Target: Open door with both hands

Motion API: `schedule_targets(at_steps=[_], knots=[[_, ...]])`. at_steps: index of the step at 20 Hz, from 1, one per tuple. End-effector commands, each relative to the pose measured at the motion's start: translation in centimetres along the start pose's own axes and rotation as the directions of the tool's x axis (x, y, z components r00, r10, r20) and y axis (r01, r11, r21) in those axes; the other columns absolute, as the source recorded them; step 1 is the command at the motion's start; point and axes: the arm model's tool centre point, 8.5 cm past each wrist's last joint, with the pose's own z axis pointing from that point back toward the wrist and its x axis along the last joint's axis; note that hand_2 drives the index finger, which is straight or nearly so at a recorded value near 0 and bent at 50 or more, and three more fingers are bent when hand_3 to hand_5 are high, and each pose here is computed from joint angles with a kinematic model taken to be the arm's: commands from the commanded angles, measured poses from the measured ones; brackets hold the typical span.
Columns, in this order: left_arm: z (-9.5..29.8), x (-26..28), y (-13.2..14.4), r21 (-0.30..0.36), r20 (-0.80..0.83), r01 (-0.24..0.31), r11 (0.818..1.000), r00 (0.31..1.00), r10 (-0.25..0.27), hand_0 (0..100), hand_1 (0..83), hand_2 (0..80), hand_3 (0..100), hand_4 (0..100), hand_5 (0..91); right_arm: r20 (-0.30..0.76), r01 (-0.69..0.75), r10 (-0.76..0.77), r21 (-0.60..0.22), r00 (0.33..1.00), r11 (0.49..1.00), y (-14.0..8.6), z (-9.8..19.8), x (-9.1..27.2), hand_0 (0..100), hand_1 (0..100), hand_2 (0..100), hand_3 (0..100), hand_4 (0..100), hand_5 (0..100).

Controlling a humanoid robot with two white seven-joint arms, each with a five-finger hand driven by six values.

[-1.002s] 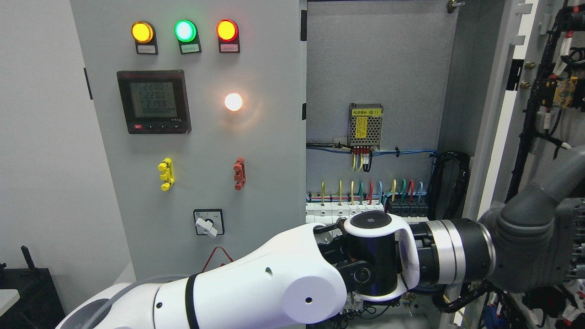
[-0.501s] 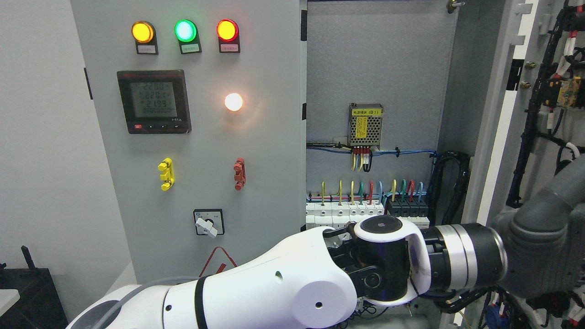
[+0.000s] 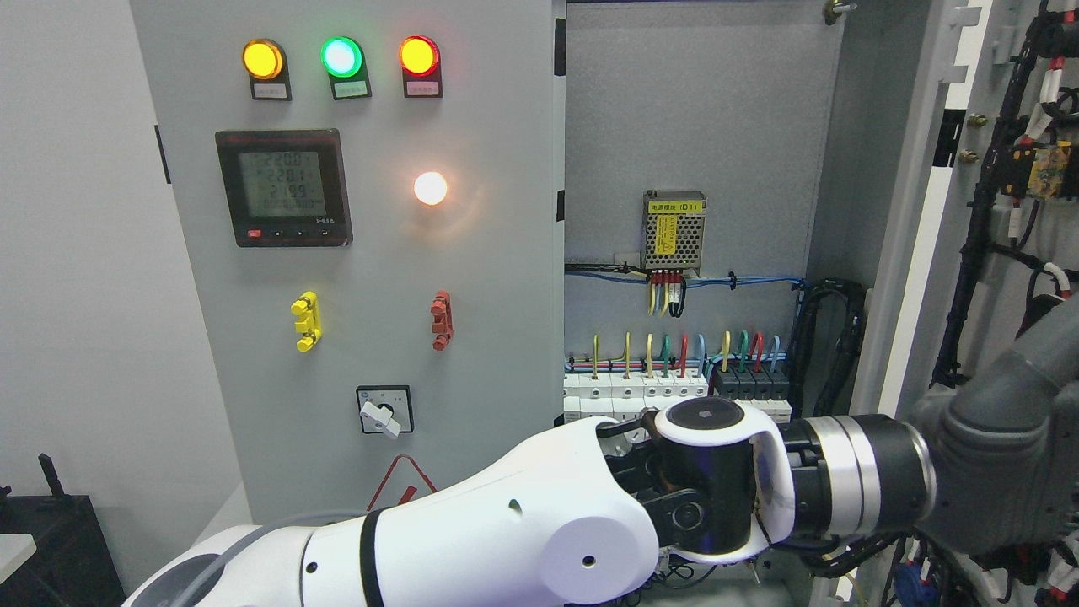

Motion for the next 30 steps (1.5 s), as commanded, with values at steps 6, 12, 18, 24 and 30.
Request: schedule_targets(at_steps=[6, 12, 18, 24, 30], knots=[[12.7, 0.5, 6.4, 0.222, 0.008, -0.006, 0.975, 1.000, 0.004, 0, 0.0, 0.0, 0, 3, 0.0, 0.001, 0.018, -0.018, 0.002, 1.000, 1.000, 0.0, 0.0, 0.0, 0, 0, 0, 0, 0, 0], [19.4, -5.5, 6.6, 0.292, -0.070, -0.025, 0.956, 0.996, 0.048, 0, 0.0, 0.0, 0, 3, 0.0, 0.001, 0.018, -0.018, 0.002, 1.000, 1.000, 0.0, 0.0, 0.0, 0, 0, 0, 0, 0, 0], [27.3, -11.5, 7.4, 0.412, -0.114, -0.078, 0.908, 0.984, 0.136, 0, 0.0, 0.0, 0, 3, 0.0, 0.001, 0.018, -0.018, 0.002, 1.000, 1.000, 0.0, 0.0, 0.0, 0, 0, 0, 0, 0, 0], [33.9, -17.9, 5.8, 0.510, -0.202, -0.072, 0.857, 0.958, 0.201, 0, 0.0, 0.0, 0, 3, 0.0, 0.001, 0.018, -0.018, 0.002, 1.000, 1.000, 0.0, 0.0, 0.0, 0, 0, 0, 0, 0, 0], [41.2, -23.1, 3.3, 0.573, -0.232, -0.151, 0.806, 0.913, 0.336, 0, 0.0, 0.0, 0, 3, 0.0, 0.001, 0.018, -0.018, 0.002, 1.000, 1.000, 0.0, 0.0, 0.0, 0, 0, 0, 0, 0, 0]])
